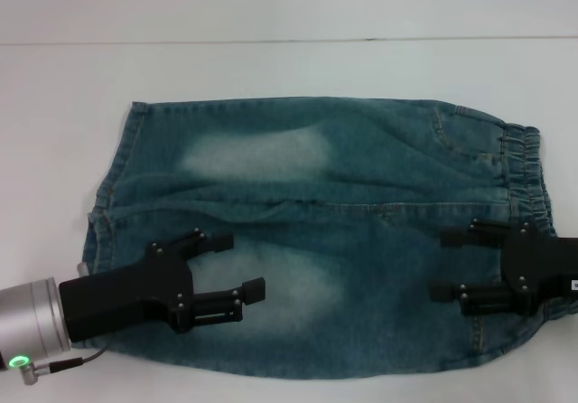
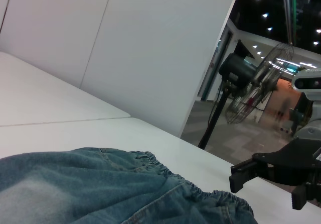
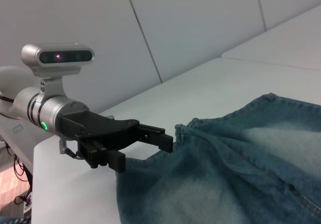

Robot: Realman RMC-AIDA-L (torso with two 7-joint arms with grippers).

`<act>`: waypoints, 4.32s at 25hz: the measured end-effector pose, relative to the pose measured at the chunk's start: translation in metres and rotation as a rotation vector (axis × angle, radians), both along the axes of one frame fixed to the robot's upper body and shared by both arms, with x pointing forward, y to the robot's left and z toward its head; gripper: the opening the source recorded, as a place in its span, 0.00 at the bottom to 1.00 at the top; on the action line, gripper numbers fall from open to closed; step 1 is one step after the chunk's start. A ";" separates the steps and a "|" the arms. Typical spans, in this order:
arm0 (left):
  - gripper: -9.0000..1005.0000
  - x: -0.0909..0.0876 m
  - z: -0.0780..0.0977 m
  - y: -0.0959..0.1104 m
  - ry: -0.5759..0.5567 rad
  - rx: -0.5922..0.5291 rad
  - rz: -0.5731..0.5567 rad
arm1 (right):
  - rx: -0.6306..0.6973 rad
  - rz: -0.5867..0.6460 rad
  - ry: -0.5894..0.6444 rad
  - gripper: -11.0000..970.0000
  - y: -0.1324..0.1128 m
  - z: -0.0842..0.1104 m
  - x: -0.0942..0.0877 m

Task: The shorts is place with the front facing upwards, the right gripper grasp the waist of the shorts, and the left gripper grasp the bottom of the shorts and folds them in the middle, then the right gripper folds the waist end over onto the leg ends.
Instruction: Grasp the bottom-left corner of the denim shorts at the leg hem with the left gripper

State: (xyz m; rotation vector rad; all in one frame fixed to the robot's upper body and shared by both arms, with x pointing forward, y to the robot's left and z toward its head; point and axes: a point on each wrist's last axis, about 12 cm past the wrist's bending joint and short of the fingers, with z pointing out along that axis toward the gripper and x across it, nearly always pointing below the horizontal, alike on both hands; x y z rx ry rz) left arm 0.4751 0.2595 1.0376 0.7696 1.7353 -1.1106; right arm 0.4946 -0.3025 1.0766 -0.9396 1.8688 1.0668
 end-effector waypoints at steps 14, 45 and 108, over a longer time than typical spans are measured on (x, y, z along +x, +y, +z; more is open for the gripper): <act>0.92 -0.003 0.008 0.015 0.052 -0.031 0.047 | 0.009 -0.007 -0.005 0.96 -0.001 0.001 -0.001; 0.90 -0.053 0.020 0.112 0.442 0.215 0.285 | 0.007 -0.011 -0.013 0.96 -0.003 0.001 -0.001; 0.57 -0.028 0.020 0.099 0.456 0.268 0.219 | 0.004 -0.003 -0.002 0.96 -0.002 0.001 -0.001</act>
